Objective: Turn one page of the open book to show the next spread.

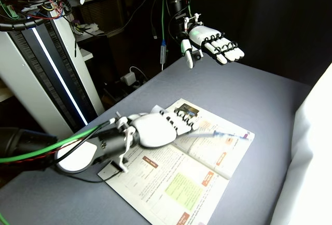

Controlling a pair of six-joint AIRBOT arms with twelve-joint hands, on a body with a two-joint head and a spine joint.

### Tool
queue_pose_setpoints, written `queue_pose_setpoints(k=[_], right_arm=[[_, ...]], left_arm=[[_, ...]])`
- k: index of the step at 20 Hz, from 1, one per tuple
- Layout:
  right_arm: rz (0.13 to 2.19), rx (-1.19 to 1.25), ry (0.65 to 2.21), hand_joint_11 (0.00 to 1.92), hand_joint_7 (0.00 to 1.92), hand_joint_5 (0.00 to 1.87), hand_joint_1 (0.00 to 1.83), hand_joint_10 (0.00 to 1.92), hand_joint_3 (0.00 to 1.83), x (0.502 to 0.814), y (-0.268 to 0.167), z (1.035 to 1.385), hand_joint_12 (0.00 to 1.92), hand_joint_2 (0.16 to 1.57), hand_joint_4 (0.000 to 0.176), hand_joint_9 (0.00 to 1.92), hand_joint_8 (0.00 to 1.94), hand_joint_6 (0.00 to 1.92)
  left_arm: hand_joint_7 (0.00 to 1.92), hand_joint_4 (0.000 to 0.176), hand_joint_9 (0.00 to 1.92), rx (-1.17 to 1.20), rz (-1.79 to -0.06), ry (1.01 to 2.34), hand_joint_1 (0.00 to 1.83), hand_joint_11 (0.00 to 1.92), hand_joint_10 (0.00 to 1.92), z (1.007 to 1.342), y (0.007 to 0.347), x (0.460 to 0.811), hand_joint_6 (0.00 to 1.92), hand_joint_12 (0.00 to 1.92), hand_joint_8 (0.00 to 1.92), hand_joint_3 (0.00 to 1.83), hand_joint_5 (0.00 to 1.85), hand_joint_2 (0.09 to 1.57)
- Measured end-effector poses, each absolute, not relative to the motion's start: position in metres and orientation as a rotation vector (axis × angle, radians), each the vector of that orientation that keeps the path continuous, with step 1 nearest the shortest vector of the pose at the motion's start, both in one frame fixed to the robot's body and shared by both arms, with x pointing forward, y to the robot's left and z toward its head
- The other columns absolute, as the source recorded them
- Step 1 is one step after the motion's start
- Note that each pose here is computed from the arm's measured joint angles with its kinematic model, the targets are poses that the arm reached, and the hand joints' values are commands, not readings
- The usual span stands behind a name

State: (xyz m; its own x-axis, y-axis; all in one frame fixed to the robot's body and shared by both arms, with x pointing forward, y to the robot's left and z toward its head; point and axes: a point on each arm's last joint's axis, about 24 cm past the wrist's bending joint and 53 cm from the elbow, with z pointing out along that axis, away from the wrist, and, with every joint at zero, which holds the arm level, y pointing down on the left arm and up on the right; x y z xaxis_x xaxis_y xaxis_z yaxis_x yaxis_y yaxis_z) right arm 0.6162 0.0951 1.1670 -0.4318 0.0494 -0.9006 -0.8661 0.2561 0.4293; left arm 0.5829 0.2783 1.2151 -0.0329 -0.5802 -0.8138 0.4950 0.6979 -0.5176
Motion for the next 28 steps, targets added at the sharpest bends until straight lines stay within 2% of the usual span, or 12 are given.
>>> queue_pose_setpoints(k=[1,3,6,8,11,13,14,16,19,24,26,28], right_arm=[[1.309,-0.772,1.62,0.0,0.0,0.03,0.0,0.0,0.0,0.618,0.099,1.174,0.0,1.21,0.0,0.0,0.0,0.01],[1.302,-0.764,1.577,0.0,0.0,0.0,0.0,0.0,0.0,0.623,0.105,1.185,0.0,1.18,0.0,0.0,0.0,0.0],[1.297,-0.751,1.52,0.0,0.01,0.01,0.0,0.01,0.01,0.63,0.114,1.204,0.0,1.23,0.0,0.03,0.0,0.0],[1.289,-0.719,1.468,0.0,0.0,0.0,0.0,0.0,0.01,0.643,0.114,1.23,0.0,1.24,0.0,0.0,0.0,0.0],[1.269,-0.647,1.428,0.0,0.0,0.0,0.0,0.0,0.0,0.665,0.099,1.261,0.0,1.22,0.0,0.0,0.0,0.0],[1.269,-0.621,1.412,0.0,0.0,0.0,0.0,0.0,0.0,0.666,0.086,1.272,0.0,1.22,0.0,0.0,0.0,0.0],[1.27,-0.61,1.403,0.0,0.0,0.0,0.0,0.0,0.0,0.665,0.08,1.276,0.0,1.22,0.0,0.0,0.0,0.0],[1.25,-0.595,1.363,0.0,0.0,0.0,0.0,0.0,0.01,0.664,0.059,1.291,0.0,1.24,0.0,0.0,0.0,0.0],[1.253,-0.581,1.296,0.0,0.0,0.0,0.0,0.0,0.0,0.654,0.035,1.317,0.0,1.21,0.0,0.0,0.0,0.0],[1.241,-0.595,1.263,0.0,0.0,0.0,0.0,0.0,0.01,0.632,0.0,1.324,0.0,1.24,0.0,0.0,0.0,0.0],[1.212,-0.554,1.311,0.0,0.0,0.0,0.0,0.0,0.01,0.636,-0.024,1.31,0.0,1.25,0.0,0.0,0.0,0.0],[1.184,-0.531,1.384,0.0,0.0,0.0,0.0,0.0,0.0,0.637,-0.038,1.286,0.0,1.22,0.0,0.0,0.0,0.0]], left_arm=[[0.0,0.033,0.0,-0.075,-0.867,1.343,0.0,0.0,0.0,1.218,0.278,0.582,0.01,0.0,0.0,0.0,0.02,1.32],[0.0,0.029,0.0,-0.064,-0.864,1.33,0.0,0.0,0.0,1.224,0.279,0.582,0.01,0.0,0.0,0.0,0.02,1.28],[0.0,0.043,0.0,-0.057,-0.879,1.31,0.0,0.01,0.0,1.229,0.277,0.581,0.0,0.0,0.0,0.0,0.03,1.24],[0.0,0.082,0.0,-0.042,-0.888,1.303,0.0,0.0,0.0,1.231,0.274,0.581,0.0,0.0,0.0,0.0,0.0,1.24],[0.0,0.106,0.0,-0.041,-0.89,1.299,0.0,0.0,0.0,1.233,0.273,0.582,0.0,0.0,0.0,0.0,0.0,1.27],[0.0,0.101,0.0,-0.037,-0.897,1.291,0.0,0.0,0.0,1.235,0.272,0.581,0.0,0.0,0.0,0.01,0.0,1.27],[0.0,0.078,0.0,-0.036,-0.899,1.289,0.0,0.0,0.0,1.235,0.271,0.581,0.0,0.0,0.0,0.01,0.0,1.27],[0.0,0.107,0.0,-0.035,-0.899,1.288,0.0,0.0,0.0,1.236,0.271,0.581,0.0,0.0,0.0,0.0,0.0,1.26],[0.0,0.091,0.0,-0.035,-0.899,1.287,0.0,0.0,0.0,1.236,0.271,0.581,0.0,0.0,0.0,0.0,0.0,1.25],[0.0,0.084,0.0,-0.038,-0.908,1.285,0.0,0.0,0.0,1.234,0.269,0.581,0.0,0.0,0.0,0.0,0.0,1.24],[0.0,0.095,0.0,-0.052,-0.921,1.293,0.0,0.0,0.0,1.228,0.266,0.581,0.0,0.0,0.0,0.0,0.0,1.26],[0.0,0.082,0.0,-0.053,-0.95,1.299,0.0,0.0,0.0,1.224,0.26,0.582,0.0,0.0,0.0,0.02,0.0,1.29]])
